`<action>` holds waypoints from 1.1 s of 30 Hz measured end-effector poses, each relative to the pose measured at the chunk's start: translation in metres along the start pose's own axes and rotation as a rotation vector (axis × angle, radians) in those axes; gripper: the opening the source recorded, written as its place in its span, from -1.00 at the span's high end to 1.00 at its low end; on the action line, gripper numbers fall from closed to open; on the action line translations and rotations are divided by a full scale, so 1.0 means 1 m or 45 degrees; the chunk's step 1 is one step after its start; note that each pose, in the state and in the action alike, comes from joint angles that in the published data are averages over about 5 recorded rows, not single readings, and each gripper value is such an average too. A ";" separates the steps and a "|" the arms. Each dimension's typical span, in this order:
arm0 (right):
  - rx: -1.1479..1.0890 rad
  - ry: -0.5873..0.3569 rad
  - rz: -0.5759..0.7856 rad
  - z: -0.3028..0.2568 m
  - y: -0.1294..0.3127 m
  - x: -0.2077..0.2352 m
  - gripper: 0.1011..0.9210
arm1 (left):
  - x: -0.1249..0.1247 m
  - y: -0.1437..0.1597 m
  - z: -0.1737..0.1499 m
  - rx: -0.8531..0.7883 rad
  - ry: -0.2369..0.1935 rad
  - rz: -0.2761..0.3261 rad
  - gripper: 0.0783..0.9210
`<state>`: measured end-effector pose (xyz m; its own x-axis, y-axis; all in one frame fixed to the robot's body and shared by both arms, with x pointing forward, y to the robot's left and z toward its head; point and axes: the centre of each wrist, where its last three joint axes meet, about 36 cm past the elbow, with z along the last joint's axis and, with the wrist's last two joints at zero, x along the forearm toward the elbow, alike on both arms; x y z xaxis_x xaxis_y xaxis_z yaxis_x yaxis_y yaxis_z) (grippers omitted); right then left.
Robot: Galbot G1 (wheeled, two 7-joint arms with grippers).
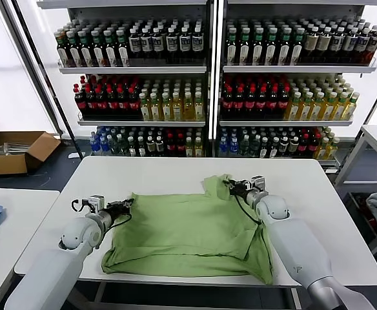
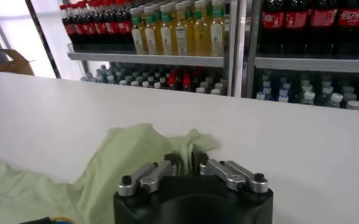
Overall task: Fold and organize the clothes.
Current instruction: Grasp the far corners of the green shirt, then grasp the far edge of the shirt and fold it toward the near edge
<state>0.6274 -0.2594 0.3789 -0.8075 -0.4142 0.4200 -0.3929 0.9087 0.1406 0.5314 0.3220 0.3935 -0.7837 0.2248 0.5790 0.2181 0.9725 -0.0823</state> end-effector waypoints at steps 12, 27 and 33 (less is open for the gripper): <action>-0.084 -0.223 -0.073 -0.007 0.020 0.059 0.99 | 0.029 -0.004 -0.010 0.010 -0.131 0.026 0.98; -0.098 -0.349 -0.045 0.043 0.039 0.170 0.99 | 0.100 -0.013 -0.002 -0.019 -0.241 0.041 0.98; -0.098 -0.326 0.015 0.079 0.050 0.210 0.99 | 0.127 -0.016 0.018 -0.018 -0.194 0.039 0.98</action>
<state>0.4033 -0.3053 0.4034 -0.9009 -0.3938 0.1826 -0.3559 0.9109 0.2088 0.4178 0.3359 0.4533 -0.8555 0.2623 0.4465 0.2509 0.9642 -0.0859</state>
